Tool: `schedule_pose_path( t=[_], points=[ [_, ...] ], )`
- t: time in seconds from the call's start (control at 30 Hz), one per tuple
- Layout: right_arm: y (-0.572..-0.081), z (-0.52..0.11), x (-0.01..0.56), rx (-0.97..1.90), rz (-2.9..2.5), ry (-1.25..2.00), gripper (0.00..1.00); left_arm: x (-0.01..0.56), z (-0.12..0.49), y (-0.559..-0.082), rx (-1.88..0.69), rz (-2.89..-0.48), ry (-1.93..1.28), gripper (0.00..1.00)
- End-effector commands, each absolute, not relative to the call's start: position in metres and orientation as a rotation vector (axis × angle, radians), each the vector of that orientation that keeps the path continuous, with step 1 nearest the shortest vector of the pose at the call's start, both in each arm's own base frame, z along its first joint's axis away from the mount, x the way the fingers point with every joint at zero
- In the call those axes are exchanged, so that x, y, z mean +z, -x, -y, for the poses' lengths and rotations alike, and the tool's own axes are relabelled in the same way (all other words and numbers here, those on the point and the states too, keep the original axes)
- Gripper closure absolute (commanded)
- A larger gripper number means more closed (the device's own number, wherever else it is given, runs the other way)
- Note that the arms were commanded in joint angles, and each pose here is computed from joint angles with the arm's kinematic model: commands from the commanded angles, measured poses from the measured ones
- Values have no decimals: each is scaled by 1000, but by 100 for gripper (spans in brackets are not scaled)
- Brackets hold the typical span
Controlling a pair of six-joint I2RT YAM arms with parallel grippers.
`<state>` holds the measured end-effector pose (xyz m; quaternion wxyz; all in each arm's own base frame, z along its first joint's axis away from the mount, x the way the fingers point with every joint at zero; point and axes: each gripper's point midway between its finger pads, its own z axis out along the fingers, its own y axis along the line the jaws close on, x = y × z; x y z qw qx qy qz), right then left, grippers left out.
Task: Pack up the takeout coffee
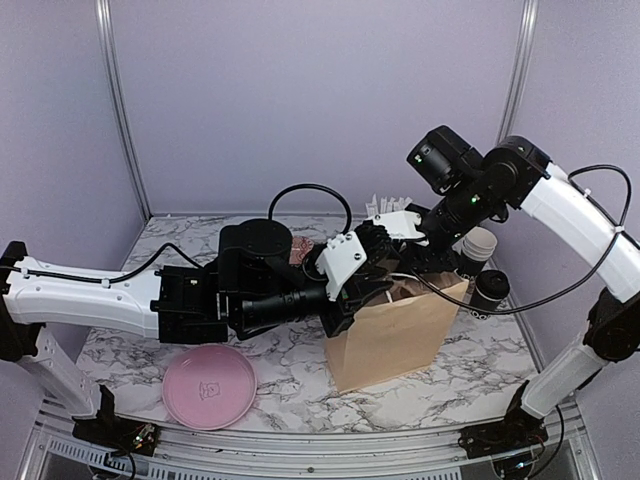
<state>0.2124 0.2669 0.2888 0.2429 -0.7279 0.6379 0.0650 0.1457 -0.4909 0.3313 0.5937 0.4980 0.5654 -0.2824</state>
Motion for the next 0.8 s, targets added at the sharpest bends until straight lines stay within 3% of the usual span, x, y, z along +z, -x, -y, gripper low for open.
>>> schedule_pose_path(
  t=[0.0, 0.27, 0.77],
  points=[
    [-217, -260, 290, 152, -1776, 1960, 74, 352, 497, -134, -755, -1260, -1144, 83],
    [-217, -257, 284, 138, -1785, 1975, 75, 347, 498, -131, -786, -1273, -1151, 100],
    [-209, -244, 274, 112, -1807, 1996, 76, 360, 453, -148, -604, -1303, -1088, 100]
  ],
)
